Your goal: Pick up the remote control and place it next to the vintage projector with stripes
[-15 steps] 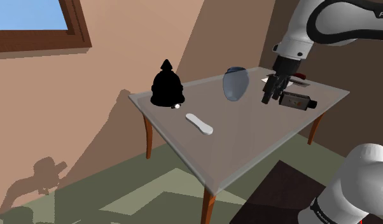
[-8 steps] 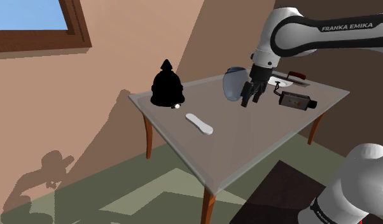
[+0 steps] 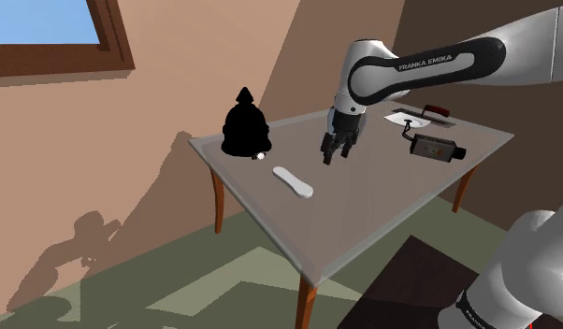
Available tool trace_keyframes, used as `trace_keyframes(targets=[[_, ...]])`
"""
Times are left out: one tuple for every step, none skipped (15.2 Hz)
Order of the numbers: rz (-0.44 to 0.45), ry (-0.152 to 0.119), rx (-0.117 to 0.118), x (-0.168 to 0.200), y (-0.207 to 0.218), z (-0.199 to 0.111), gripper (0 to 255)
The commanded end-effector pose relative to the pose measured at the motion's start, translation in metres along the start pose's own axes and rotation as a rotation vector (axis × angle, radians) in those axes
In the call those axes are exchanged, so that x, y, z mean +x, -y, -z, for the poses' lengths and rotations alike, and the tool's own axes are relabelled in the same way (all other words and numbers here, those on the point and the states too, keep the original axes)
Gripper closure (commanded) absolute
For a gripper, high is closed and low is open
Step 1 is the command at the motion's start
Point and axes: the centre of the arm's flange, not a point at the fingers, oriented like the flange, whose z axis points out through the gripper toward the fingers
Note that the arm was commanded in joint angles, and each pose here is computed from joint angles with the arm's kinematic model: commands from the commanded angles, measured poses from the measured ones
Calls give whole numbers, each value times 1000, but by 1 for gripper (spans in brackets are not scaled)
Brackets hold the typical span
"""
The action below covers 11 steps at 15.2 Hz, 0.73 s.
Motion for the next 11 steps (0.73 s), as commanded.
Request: trace_keyframes(targets=[[0, 4, -7, 22, 3, -16, 0], [-1, 6, -11, 32, 5, -24, 0], [-1, 9, -14, 43, 6, -31, 0], [-1, 11, -17, 54, 8, -39, 0], [-1, 14, -21, 65, 9, -47, 0], [-1, 16, -24, 76, 10, -55, 0], [-2, 18, -28, 87, 12, -63, 0], [-2, 21, -31, 98, 13, -71, 0], [-2, 23, -35, 109, 14, -79, 0], [-2, 26, -38, 120, 15, -87, 0], [-3, 28, -42, 130, 16, -95, 0]])
